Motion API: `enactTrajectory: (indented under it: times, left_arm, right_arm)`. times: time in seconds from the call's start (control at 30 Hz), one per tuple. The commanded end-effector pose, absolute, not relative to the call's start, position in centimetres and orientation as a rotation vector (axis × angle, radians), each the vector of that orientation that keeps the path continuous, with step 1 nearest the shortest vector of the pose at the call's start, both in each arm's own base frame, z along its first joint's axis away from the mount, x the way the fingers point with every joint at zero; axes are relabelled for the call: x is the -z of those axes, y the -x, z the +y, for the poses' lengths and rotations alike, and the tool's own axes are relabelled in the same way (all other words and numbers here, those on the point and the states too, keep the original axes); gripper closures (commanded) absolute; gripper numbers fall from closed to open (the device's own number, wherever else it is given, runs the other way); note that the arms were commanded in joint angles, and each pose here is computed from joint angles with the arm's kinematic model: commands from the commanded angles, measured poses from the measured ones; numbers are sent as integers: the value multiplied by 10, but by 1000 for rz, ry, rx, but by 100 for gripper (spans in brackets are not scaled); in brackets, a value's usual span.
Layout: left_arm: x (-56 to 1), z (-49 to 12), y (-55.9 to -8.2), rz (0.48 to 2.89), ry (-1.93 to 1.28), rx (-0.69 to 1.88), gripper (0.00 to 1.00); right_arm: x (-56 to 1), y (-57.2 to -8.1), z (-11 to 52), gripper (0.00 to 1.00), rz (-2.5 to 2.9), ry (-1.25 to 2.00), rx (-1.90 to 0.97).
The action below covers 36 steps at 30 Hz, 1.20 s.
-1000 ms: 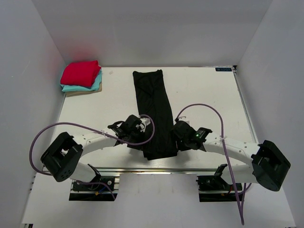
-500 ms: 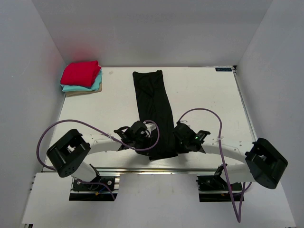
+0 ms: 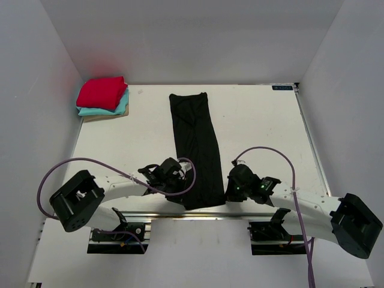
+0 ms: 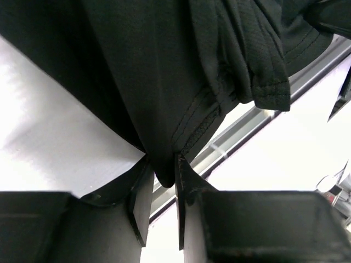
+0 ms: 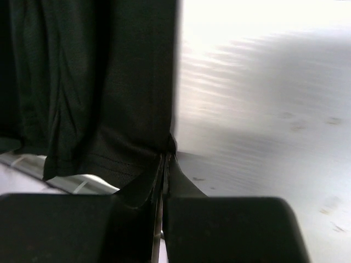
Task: Fold and stack the t-shirts
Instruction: Grab the bottom of the folded rectangular tshirt with both arms, then fold the folded rectangular tshirt in 1/3 of the way
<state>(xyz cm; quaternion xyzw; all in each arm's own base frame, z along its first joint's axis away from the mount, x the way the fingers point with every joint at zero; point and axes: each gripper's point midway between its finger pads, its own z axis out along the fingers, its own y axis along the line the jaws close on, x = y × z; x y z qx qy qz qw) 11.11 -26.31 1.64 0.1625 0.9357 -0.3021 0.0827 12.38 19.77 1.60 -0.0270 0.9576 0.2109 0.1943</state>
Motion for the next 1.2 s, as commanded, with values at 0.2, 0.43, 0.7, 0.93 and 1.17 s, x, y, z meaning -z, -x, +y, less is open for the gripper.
enactTrajectory:
  times: [0.2,0.43,0.7,0.93,1.17]
  left_arm:
    - [-3,-239,-87,2894,-506,824,100]
    - [-36,-252,-103,2808,-528,862,100]
    - [-73,-271,-150,2689,-577,755,100]
    - [-68,-250,-195,2699,-378,621,100]
    - [-101,-258,-258,2516,-198,755,100]
  right_arm:
    - [-29,-123,221,100,2671,180,-717]
    - [-54,-141,222,100,2603,246,-653]
    - [-84,-180,237,100,2536,294,-519]
    - [-102,-220,240,100,2495,212,-402]
    - [-118,-262,253,100,2409,182,-403]
